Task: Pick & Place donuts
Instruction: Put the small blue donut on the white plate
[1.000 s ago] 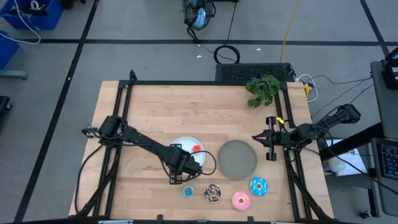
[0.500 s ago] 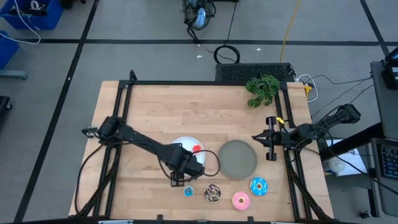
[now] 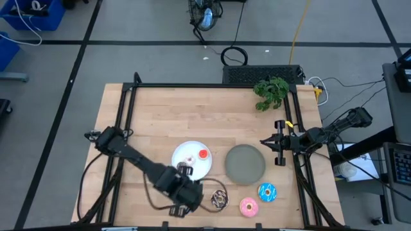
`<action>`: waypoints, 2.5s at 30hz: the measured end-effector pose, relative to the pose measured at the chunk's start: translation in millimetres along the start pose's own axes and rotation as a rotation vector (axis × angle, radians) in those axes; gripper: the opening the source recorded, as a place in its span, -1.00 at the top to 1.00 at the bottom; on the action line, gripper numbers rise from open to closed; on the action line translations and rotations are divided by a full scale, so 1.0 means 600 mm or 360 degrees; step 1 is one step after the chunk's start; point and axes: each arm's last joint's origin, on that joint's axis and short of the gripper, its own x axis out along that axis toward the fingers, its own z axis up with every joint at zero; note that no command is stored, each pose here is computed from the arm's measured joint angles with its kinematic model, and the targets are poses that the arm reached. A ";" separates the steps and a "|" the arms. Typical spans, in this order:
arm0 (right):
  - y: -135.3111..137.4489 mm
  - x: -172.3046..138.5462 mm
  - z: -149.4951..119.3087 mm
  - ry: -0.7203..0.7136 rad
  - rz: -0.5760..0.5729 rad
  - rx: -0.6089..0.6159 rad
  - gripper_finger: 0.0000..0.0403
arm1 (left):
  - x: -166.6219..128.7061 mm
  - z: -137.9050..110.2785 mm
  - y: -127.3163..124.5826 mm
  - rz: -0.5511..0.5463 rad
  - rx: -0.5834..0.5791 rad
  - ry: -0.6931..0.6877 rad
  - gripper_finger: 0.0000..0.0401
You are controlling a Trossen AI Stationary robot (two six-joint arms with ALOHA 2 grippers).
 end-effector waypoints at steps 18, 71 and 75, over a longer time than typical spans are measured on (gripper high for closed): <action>0.000 0.000 -0.001 0.0010 0.0004 -0.0006 1.00 | -0.104 0.016 -0.004 0.0303 0.0116 -0.0310 0.95; 0.001 0.001 -0.002 0.0018 0.0003 -0.0009 1.00 | 0.178 -0.009 0.027 0.0120 0.0242 -0.0185 -0.20; 0.001 0.001 -0.002 0.0018 0.0003 -0.0011 1.00 | 0.184 -0.015 0.029 0.0125 0.0249 -0.0154 -0.20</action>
